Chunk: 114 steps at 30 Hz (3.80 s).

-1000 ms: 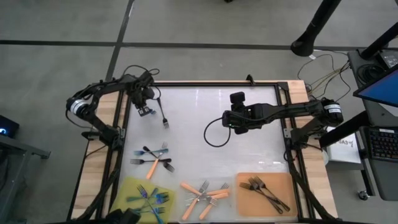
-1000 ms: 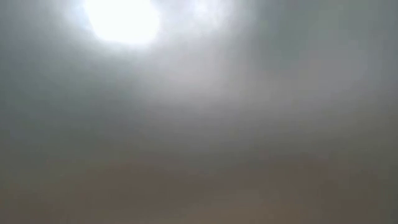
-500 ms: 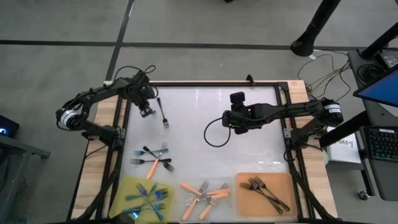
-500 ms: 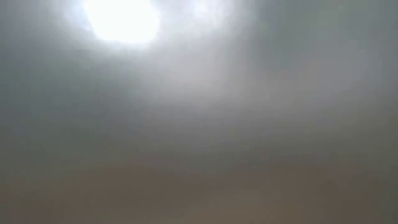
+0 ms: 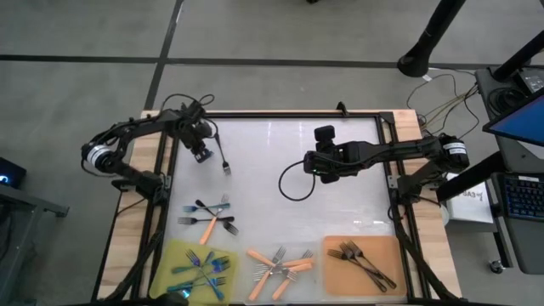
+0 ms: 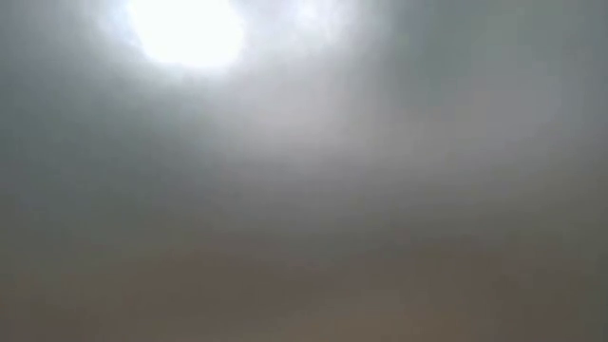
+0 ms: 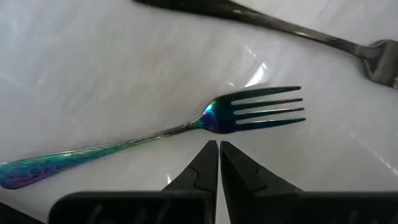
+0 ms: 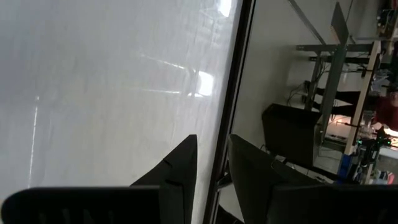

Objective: Sort silverware by color (type)
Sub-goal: Put the blue fork into the yellow bin

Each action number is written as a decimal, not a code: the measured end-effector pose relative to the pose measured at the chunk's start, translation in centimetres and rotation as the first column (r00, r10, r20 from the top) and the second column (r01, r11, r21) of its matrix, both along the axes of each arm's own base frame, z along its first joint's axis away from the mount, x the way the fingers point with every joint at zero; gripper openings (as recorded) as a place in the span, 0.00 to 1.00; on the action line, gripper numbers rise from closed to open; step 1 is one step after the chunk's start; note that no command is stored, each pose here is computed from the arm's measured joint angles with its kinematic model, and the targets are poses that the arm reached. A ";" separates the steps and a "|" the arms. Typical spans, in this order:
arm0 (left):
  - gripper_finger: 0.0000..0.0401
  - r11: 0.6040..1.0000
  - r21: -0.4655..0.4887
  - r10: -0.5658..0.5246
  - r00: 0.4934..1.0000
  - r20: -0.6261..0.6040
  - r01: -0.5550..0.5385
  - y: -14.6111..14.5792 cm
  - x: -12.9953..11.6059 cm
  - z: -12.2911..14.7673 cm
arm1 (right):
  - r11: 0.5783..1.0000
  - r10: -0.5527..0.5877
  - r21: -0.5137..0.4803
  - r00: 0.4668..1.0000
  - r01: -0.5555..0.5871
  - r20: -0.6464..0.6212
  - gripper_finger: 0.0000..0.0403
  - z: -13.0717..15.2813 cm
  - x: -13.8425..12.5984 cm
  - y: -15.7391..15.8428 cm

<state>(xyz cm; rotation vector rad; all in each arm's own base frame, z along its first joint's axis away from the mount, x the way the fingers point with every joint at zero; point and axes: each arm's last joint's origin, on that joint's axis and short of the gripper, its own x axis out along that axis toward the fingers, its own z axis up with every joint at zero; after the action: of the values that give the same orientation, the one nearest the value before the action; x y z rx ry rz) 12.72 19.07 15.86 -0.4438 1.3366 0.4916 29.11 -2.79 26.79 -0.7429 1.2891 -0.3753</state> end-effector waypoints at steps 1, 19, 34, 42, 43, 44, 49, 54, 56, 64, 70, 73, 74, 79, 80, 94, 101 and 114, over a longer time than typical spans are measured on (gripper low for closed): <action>0.00 1.000 -0.006 0.009 1.000 -0.006 -0.009 0.1 0.1 -0.2 | 1.000 0.000 0.000 1.000 0.000 0.000 0.20 0.0 0.0 0.0; 0.00 0.997 -0.081 0.016 0.999 -0.046 -0.019 0.6 2.1 -0.6 | 1.000 0.000 0.000 1.000 0.000 0.003 0.20 0.0 0.0 0.0; 0.00 0.994 -0.096 -0.049 0.999 0.020 0.051 -0.3 4.1 -0.1 | 1.000 0.000 -0.001 1.000 0.000 0.019 0.20 0.1 0.1 0.0; 0.00 0.986 -0.142 -0.067 0.990 0.128 0.085 -0.6 5.4 0.7 | 1.000 0.000 -0.001 1.000 0.000 0.022 0.20 0.1 0.2 0.0; 0.00 0.984 -0.149 -0.074 0.985 0.157 0.098 -0.6 5.7 0.9 | 1.000 0.000 -0.001 1.000 0.000 0.022 0.20 0.1 0.2 0.0; 0.00 0.982 -0.152 -0.084 0.981 0.177 0.111 -0.7 6.0 1.1 | 1.000 0.000 -0.001 1.000 0.000 0.022 0.20 0.1 0.2 0.0; 0.00 0.996 -0.052 -0.071 0.995 0.071 0.075 -0.3 6.5 2.2 | 1.000 0.000 -0.001 1.000 0.000 0.022 0.20 0.1 0.2 0.0; 0.00 0.998 -0.024 0.059 0.996 -0.068 -0.061 0.0 5.7 2.4 | 1.000 0.000 -0.001 1.000 0.000 0.022 0.20 0.1 0.2 0.0; 0.00 0.995 -0.055 0.082 0.995 -0.060 -0.086 0.0 5.8 2.0 | 1.000 0.000 -0.001 1.000 0.000 0.022 0.20 0.1 0.2 0.0; 0.00 0.980 -0.148 0.115 0.985 -0.131 -0.134 0.2 6.5 -0.8 | 1.000 0.000 -0.001 1.000 0.000 0.023 0.20 0.1 0.2 0.0; 0.00 0.980 -0.152 0.109 0.986 -0.128 -0.128 0.2 7.1 -0.5 | 1.000 0.000 -0.001 1.000 0.000 0.023 0.20 0.1 0.2 0.0; 0.00 0.975 -0.180 0.114 0.990 -0.084 -0.127 0.2 7.5 0.0 | 1.000 0.000 -0.001 1.000 0.000 0.024 0.20 0.1 0.2 0.0; 0.00 0.974 -0.188 0.116 0.991 -0.069 -0.127 0.2 7.6 0.1 | 1.000 0.000 -0.001 1.000 0.000 0.024 0.20 0.1 0.2 0.0; 0.00 0.964 -0.249 0.098 0.995 0.018 -0.090 0.0 8.8 1.0 | 1.000 0.000 -0.001 1.000 0.000 0.025 0.20 0.1 0.2 0.0; 0.00 0.962 -0.263 0.090 0.995 0.039 -0.077 -0.1 9.1 1.2 | 1.000 0.000 -0.001 1.000 0.000 0.025 0.20 0.1 0.2 0.0; 0.00 0.976 -0.090 0.181 0.966 -0.187 -0.200 0.7 8.2 2.7 | 1.000 0.000 -0.001 1.000 0.000 0.028 0.20 0.1 0.2 0.0; 0.00 0.962 -0.160 0.182 0.955 -0.233 -0.222 0.7 8.3 0.3 | 1.000 0.000 -0.002 0.999 0.000 0.042 0.20 0.2 0.3 0.0; 0.00 0.961 -0.216 0.125 0.969 -0.213 -0.172 1.6 9.9 -0.8 | 1.000 0.000 -0.002 0.999 0.000 0.052 0.20 0.2 0.4 0.0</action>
<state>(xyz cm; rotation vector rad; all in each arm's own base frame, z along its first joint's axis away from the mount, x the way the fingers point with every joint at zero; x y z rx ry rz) 22.65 20.71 15.07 -0.7088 1.5685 0.5154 29.54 -2.80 26.98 -0.7303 1.2400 -0.3937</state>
